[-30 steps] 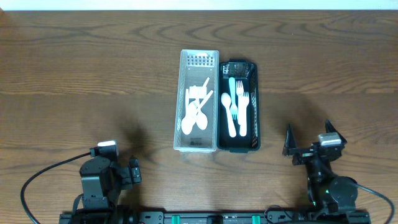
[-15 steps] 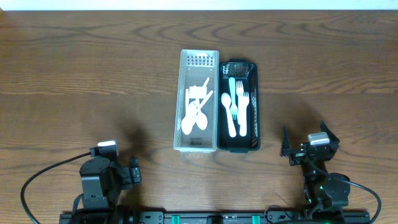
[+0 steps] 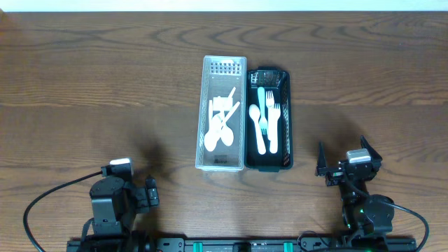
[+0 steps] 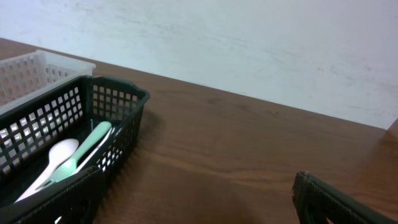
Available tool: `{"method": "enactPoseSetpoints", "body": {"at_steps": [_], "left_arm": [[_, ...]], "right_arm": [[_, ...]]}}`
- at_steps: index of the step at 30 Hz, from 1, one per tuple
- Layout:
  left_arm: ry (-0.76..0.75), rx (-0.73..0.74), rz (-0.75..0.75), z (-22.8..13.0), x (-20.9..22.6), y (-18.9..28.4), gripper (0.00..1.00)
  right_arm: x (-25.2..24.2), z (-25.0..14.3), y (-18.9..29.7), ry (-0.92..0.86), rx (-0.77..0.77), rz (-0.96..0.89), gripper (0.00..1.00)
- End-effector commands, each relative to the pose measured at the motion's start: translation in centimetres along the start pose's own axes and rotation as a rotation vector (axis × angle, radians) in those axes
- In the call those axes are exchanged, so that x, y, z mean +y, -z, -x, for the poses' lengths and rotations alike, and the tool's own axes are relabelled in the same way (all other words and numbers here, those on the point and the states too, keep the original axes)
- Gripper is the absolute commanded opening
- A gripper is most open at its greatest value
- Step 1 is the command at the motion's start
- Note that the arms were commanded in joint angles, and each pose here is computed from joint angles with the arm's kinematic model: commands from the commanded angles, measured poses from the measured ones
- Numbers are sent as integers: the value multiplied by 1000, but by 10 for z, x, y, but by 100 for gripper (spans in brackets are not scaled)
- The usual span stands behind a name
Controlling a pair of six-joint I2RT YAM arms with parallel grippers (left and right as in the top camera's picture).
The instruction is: Pack container
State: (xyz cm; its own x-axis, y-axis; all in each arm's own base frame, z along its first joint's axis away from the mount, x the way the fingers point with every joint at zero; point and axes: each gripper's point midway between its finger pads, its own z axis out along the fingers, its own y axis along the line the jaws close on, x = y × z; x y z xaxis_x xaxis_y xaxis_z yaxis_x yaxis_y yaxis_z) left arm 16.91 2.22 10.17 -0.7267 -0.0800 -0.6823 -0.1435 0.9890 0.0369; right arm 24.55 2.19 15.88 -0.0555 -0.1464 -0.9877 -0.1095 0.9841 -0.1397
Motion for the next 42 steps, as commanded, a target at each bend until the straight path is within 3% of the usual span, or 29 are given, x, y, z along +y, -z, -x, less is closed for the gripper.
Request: {"method": "enactPoseSetpoints", "body": {"at_steps": [1, 14, 18, 23, 30, 42], "left_arm": [[-6, 0, 9, 0, 1, 0, 98], [-43, -21, 16, 2, 3, 3, 98], [-35, -225, 1, 33, 0, 10, 98], [-161, -536, -83, 75, -22, 11, 98], [-226, -754, -131, 93, -39, -2, 98], [-232, -693, -154, 77, -43, -19, 98]], "right_arm": [[0, -1, 0, 14, -3, 2, 99], [0, -1, 0, 14, -3, 2, 99], [0, -1, 0, 15, -3, 2, 99], [0, -1, 0, 14, -3, 2, 99], [0, -1, 0, 15, -3, 2, 99], [0, -1, 0, 15, -3, 2, 99]]}}
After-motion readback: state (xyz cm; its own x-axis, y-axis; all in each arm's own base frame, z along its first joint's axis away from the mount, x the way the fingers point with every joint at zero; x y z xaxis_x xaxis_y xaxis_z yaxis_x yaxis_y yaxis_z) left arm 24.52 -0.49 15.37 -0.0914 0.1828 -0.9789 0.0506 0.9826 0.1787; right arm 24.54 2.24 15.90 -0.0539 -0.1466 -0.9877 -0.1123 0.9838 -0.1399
